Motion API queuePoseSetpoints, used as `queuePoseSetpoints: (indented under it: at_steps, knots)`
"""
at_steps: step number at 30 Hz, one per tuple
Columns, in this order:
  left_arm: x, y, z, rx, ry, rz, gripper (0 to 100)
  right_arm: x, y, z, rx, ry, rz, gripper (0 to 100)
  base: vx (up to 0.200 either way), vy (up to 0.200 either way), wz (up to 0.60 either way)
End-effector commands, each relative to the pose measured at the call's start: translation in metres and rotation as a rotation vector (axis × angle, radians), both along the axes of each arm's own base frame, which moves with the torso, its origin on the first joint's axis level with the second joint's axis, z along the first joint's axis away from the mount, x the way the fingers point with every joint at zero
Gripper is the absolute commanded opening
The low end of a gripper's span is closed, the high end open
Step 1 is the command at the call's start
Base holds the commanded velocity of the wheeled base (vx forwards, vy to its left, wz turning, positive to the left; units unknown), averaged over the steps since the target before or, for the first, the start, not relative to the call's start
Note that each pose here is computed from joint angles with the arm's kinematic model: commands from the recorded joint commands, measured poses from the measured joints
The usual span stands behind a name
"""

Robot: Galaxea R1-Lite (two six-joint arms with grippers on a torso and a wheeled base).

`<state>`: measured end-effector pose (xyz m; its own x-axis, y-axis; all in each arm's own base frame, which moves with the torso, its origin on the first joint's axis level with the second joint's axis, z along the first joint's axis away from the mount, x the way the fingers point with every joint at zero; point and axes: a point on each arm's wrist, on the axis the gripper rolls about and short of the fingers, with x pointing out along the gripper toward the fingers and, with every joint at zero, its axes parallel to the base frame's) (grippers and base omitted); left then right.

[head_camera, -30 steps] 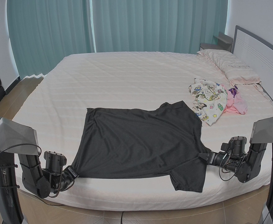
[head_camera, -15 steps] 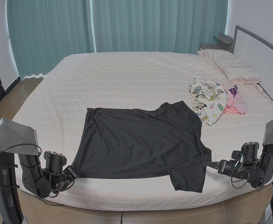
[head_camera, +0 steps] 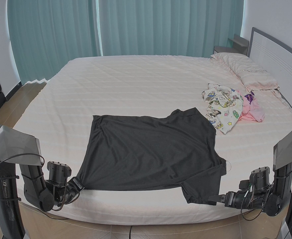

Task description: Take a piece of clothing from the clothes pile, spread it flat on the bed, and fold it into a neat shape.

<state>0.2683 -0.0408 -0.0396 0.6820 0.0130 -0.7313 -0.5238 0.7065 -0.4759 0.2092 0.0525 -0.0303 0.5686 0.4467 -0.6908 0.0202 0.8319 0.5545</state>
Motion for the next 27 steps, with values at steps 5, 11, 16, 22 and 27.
queuePoseSetpoints:
  at_steps: [5, 11, 16, 22, 27]
  knots:
    - [0.000, 0.000, 0.000, 0.000, 0.002, 0.000, 0, -0.003, 0.018, -0.025, -0.066, 0.015, 0.000, 100, 0.000, 0.000, 0.00]
    - [0.000, 0.000, 0.000, 0.000, 0.002, 0.000, 0, 0.002, 0.024, -0.027, -0.051, 0.009, -0.013, 100, 0.000, 0.000, 0.00]
    - [0.000, 0.000, 0.000, 0.000, 0.002, 0.000, 0, 0.008, 0.025, -0.029, -0.067, -0.015, -0.037, 100, 0.000, 0.000, 0.00]
    - [0.000, 0.000, 0.000, 0.000, 0.002, 0.000, 0, 0.016, 0.029, -0.030, -0.055, -0.044, -0.046, 100, 0.000, 0.000, 0.00]
    - [0.000, 0.000, -0.001, 0.001, 0.003, -0.001, 0, 0.017, 0.029, -0.033, -0.075, -0.044, -0.065, 0, 0.000, 0.000, 0.00]
